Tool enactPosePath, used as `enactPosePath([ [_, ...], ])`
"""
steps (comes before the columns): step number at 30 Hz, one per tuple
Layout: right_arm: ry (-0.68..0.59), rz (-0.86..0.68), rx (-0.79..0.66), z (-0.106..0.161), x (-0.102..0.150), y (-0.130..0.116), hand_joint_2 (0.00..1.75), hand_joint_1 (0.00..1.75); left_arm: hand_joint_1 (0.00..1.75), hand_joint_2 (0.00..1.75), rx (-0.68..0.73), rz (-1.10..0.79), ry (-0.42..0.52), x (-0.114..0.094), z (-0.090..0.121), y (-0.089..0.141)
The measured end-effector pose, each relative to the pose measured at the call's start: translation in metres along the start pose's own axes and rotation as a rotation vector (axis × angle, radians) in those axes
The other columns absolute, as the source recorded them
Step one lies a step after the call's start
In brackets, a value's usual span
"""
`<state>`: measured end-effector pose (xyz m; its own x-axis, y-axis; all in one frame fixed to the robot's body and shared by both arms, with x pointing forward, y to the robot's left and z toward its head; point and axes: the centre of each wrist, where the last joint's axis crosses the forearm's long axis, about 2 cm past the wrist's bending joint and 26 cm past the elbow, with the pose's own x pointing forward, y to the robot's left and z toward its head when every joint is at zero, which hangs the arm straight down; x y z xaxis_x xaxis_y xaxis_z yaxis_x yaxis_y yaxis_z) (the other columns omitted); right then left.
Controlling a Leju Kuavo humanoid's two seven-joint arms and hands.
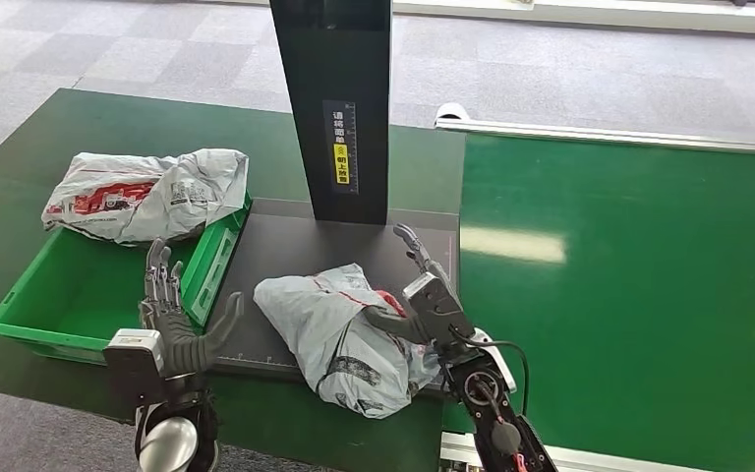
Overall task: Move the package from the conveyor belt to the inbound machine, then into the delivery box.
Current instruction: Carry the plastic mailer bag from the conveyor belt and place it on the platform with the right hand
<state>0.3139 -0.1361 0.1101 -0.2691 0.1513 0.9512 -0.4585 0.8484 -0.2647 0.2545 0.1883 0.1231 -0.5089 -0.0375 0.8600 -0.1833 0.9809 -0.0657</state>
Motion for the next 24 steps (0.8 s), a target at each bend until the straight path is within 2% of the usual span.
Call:
enactPosePath([
  [3,-0.14,-0.08,-0.104,0.009,0.007,-0.004,1.75,0.0,0.0,1.75,-0.082,-0.008,0.008,-0.002,0.002,-0.006],
  [4,-0.206,-0.113,-0.208,0.018,0.011,-0.01,1.75,0.0,0.0,1.75,-0.137,-0.018,0.015,-0.003,0.003,-0.009],
  [6,-0.297,-0.162,-0.504,0.049,0.016,-0.034,1.75,0.0,0.0,1.75,-0.294,-0.052,0.037,-0.006,0.009,-0.015],
  [8,-0.308,-0.169,-0.716,0.087,0.013,-0.062,1.75,0.0,0.0,1.75,-0.445,-0.09,0.056,-0.01,0.017,-0.021],
  [11,-0.334,-0.139,-0.725,0.119,0.013,-0.076,1.75,0.0,0.0,1.75,-0.58,-0.116,0.07,-0.015,0.027,-0.034],
  [17,-0.359,-0.1,-0.751,0.125,0.021,-0.079,1.75,0.0,0.0,1.75,-0.738,-0.154,0.086,-0.022,0.041,-0.056],
  [24,-0.377,-0.091,-0.792,0.129,0.029,-0.086,1.75,0.0,0.0,1.75,-0.856,-0.234,0.102,-0.029,0.045,-0.071],
])
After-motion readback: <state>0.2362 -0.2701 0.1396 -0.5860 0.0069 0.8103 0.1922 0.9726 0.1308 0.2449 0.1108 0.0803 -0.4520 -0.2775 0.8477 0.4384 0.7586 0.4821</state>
